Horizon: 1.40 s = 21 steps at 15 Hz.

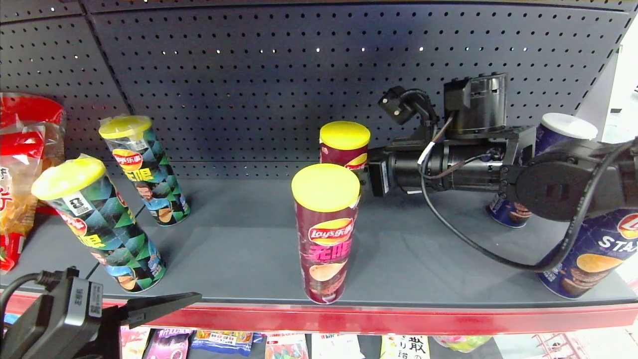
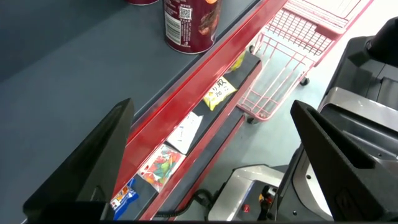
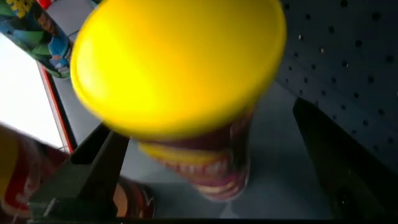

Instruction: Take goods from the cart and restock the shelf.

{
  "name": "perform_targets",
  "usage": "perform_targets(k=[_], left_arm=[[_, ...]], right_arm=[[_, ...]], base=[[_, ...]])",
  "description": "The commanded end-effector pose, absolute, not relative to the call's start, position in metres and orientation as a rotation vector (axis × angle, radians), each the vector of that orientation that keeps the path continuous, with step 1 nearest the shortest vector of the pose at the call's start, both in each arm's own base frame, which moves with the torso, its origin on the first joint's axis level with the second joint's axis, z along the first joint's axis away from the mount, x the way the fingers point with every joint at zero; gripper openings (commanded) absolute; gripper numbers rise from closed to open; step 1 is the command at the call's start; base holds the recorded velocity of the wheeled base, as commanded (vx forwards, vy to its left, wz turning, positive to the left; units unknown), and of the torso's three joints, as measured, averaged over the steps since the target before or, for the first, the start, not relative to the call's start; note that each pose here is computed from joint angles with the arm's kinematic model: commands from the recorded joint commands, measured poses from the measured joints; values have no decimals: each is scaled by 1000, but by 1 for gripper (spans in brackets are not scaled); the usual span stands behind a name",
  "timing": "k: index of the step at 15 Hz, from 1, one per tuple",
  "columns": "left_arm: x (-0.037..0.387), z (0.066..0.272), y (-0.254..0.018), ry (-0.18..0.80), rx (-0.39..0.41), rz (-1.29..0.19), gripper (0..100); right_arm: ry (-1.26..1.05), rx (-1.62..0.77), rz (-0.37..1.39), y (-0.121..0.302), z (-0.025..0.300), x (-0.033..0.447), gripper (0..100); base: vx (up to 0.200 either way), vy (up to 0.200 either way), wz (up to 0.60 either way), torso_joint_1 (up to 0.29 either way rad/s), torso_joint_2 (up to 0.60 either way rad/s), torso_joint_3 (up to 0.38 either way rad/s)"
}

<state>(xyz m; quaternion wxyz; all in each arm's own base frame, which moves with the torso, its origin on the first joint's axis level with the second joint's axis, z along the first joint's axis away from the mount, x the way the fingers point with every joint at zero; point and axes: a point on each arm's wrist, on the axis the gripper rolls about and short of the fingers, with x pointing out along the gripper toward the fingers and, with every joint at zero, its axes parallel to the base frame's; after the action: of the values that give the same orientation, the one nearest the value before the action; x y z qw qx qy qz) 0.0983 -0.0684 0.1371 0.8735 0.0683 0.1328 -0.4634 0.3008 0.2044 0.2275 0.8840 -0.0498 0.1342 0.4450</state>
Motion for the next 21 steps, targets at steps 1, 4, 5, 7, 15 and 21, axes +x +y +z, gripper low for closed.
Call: perform_targets(k=[1,4,5,7,15,21], left_arm=[[98,136,-68,280,143,-967,100],[98,135,-68,289,145,-955,100],[98,132,-66,298,152,-922,100],[96,132,-64,289,159,-882,100],[51,133,-32,252,253,-661,100],[5,123,0,180,265,-400,100]], right_arm=[[273,-105,925,192,234,282,100],[269,-105,905,180,238,266,100],[271,-106,877,169,239,258,100],[275,-112,830,155,239,239,100],[231,-118,763,86,222,129,100],[196,-141,513,25,195,47,100]], base=[[0,0,0,0,0,0],[0,0,0,0,0,0],[0,0,0,0,0,0],[0,0,0,0,0,0],[0,0,0,0,0,0],[0,0,0,0,0,0]])
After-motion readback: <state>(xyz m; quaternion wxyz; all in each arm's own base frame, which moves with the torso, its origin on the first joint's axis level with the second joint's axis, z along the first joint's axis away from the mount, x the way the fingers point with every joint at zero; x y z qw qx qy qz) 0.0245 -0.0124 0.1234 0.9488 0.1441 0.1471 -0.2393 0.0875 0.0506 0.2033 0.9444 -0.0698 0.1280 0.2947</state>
